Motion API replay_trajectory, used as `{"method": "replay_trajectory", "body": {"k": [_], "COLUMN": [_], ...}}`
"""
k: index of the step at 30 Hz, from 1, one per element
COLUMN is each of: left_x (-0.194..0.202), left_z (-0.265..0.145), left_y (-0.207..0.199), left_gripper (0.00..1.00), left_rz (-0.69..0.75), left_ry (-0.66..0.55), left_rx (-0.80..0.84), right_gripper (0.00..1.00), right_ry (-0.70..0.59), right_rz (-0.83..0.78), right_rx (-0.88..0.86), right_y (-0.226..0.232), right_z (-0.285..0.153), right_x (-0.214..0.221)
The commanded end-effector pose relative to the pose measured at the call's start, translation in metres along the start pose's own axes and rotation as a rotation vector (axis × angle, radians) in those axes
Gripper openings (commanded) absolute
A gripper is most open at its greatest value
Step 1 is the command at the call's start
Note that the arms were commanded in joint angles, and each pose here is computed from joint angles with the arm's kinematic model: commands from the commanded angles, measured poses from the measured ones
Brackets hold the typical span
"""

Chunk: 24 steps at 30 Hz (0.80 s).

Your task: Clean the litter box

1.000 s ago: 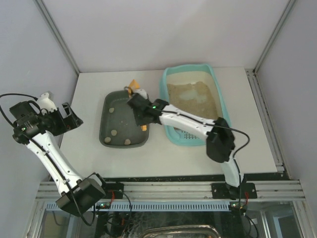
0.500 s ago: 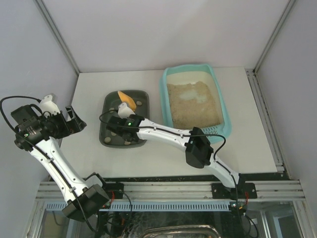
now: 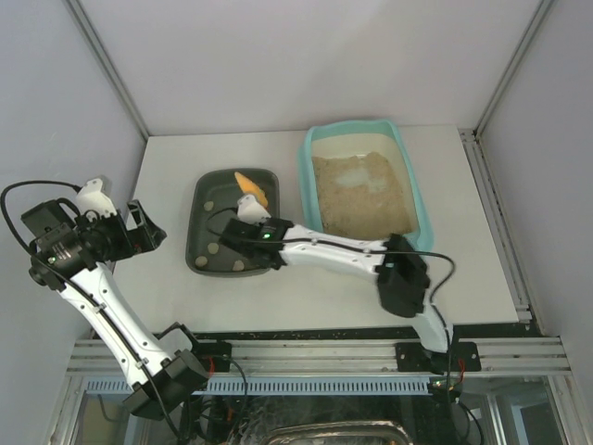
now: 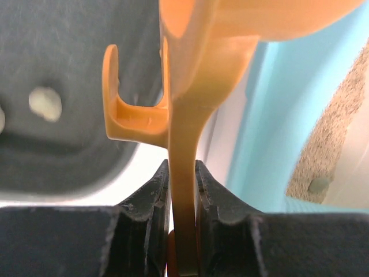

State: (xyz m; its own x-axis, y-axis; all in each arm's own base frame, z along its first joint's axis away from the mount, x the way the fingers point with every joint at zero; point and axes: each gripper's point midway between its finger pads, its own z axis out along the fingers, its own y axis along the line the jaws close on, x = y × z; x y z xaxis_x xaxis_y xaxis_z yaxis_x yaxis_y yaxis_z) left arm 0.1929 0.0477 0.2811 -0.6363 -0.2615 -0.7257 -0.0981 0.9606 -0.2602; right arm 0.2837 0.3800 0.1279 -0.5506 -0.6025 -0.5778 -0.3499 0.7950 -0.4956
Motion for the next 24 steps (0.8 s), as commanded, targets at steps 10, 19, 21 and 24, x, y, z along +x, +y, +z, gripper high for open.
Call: {"method": "replay_trajectory", "body": {"k": [10,19,21,24], "left_x": [-0.038,0.016,0.034,0.056], "left_z": [0.008,0.065,0.077,0.096], "left_y": [-0.031,-0.007,-0.001,0.015], "left_gripper": [1.00,1.00,0.99,0.97], "left_rz": [0.141,0.339,0.350,0.340], "left_ry": [-0.074,0.184,0.257,0.371], "left_rx": [0.041,-0.011,0.009,-0.005], "right_gripper": [0.00,0.00,0.00,0.00], "right_ry": [-0.334,-0.378,-0.355,-0.285], "right_rz": [0.538,0.747,0.772,0.791], "right_rx": [-0.420,-0.555,-0.577,-0.580], "right_y": [-0.123,-0.175,-0.179,-0.185], "right_z": [-0.093,-0.087,-0.080,-0.064], "right_x": [-0.022,0.018,0.027,0.042]}}
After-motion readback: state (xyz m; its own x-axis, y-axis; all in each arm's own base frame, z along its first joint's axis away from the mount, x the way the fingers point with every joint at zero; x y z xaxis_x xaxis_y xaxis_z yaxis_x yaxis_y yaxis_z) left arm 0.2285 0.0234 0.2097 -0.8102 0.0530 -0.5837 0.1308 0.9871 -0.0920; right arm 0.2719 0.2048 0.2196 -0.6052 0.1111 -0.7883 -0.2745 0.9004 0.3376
